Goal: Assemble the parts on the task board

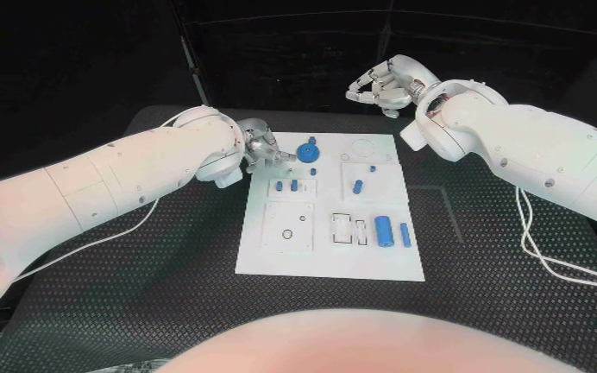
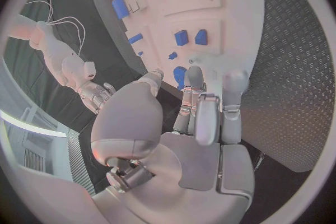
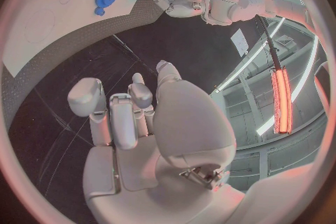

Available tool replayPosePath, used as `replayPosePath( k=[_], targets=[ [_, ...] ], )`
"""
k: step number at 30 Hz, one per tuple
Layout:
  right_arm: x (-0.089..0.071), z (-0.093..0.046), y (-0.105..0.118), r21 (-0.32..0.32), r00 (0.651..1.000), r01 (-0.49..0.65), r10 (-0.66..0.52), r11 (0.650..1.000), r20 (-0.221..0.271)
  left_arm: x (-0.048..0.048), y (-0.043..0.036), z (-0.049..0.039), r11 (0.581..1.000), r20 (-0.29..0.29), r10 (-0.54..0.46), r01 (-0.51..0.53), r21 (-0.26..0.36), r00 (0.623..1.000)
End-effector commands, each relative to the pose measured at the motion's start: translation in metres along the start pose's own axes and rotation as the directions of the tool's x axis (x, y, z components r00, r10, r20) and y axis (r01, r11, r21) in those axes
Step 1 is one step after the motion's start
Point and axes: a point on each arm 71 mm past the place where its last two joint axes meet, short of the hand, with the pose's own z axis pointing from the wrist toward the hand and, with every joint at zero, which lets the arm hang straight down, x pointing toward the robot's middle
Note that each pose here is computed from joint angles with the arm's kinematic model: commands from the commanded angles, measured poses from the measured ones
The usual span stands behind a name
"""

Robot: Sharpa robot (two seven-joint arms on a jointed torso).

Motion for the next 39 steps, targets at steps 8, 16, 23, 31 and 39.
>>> replayPosePath(
  k=[8,16,23,31,39],
  targets=[
    [0.002,0.002,0.003,-0.016,1.0,-0.004,0.004,1.0,-0.007,0.0098,-0.0392,0.015,0.902,0.181,0.057,-0.128,0.413,0.982],
    [0.004,0.002,0.004,-0.017,1.0,-0.005,0.005,1.0,-0.009,0.0243,-0.049,0.0248,0.825,0.283,0.219,-0.332,0.457,0.934],
    [0.005,0.003,0.005,-0.019,1.0,-0.006,0.006,1.0,-0.013,0.0346,-0.0527,0.0329,0.795,0.281,0.33,-0.426,0.432,0.901],
    [0.005,0.003,0.006,-0.02,1.0,-0.007,0.007,1.0,-0.015,0.044,-0.0517,0.0412,0.792,0.239,0.393,-0.459,0.403,0.888],
    [0.006,0.003,0.006,-0.021,1.0,-0.008,0.007,1.0,-0.016,0.0487,-0.0465,0.0482,0.8,0.212,0.416,-0.467,0.377,0.884]
  ],
)
